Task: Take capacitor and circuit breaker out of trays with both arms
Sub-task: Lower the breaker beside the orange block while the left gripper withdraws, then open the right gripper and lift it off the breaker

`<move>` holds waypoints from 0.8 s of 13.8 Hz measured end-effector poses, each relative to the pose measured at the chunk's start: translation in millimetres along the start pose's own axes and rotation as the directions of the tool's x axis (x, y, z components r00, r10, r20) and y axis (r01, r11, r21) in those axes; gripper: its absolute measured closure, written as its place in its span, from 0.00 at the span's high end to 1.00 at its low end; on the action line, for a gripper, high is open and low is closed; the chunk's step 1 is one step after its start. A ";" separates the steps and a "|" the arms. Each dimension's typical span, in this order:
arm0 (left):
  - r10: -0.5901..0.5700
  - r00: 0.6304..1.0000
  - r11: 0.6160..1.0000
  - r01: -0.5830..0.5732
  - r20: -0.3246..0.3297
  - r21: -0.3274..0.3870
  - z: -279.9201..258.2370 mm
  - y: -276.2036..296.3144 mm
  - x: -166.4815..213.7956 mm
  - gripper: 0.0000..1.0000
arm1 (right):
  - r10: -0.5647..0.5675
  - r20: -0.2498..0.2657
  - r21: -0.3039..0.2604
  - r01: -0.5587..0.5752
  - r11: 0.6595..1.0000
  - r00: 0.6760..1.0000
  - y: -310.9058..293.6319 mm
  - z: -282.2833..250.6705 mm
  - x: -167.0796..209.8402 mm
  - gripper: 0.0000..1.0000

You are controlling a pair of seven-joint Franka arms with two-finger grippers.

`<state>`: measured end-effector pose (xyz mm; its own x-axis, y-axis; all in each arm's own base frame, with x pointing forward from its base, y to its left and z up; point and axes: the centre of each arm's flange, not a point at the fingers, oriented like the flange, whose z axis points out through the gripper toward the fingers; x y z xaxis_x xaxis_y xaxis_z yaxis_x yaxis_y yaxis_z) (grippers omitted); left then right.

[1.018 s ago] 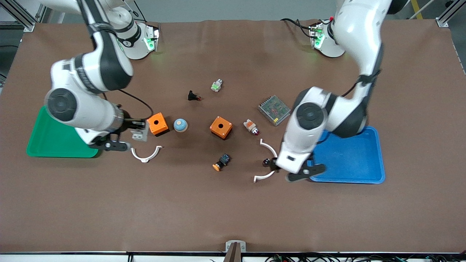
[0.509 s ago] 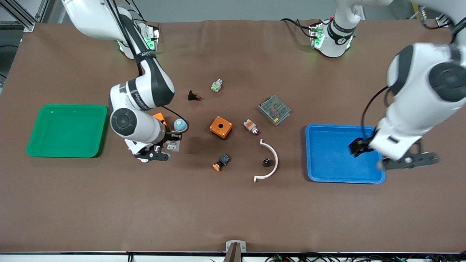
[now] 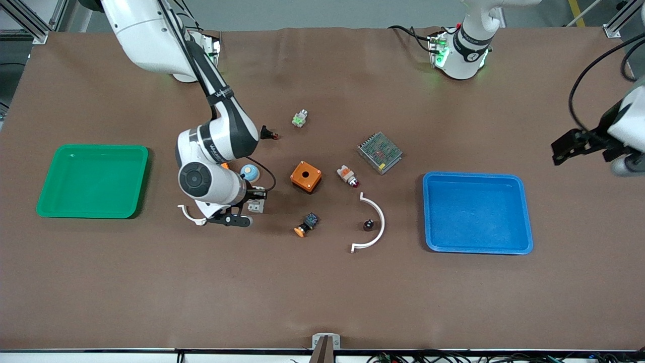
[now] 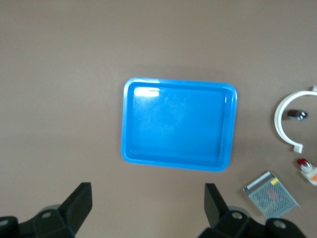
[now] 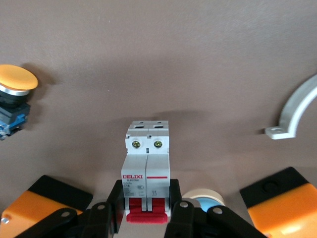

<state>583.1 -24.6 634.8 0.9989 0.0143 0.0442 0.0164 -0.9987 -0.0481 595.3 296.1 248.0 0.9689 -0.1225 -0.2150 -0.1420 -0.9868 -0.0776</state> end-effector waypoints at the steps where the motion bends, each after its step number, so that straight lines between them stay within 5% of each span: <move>1: -0.003 1.000 1.000 0.003 0.004 -0.012 -2.0 -9.3 -8.9 1.00 | -0.001 0.001 -0.003 0.001 1.000 1.000 -1.2 5.3 0.9 0.40; 5: 0.023 1.000 1.000 -0.022 0.015 -0.014 -5.6 -0.6 -36.3 1.00 | 0.002 0.005 -0.008 -0.002 1.000 1.000 -0.3 11.1 4.3 0.45; 8: 0.037 0.999 0.999 -0.037 0.020 -0.011 -5.1 9.3 -46.1 1.00 | -0.002 0.033 -0.014 0.003 1.000 0.999 -1.5 -8.8 -0.3 0.75; 11: 0.046 0.999 0.999 -0.045 0.021 -0.010 -5.4 14.1 -48.5 1.00 | -0.005 0.106 -0.021 0.008 1.000 0.994 12.9 -98.9 -29.4 1.00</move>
<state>534.7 -39.6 637.4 0.9993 -0.0303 0.0210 -0.0294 -0.9988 -0.0397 585.1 276.5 349.7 0.9428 -0.1053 -0.3163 -0.1303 -0.9897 -0.0591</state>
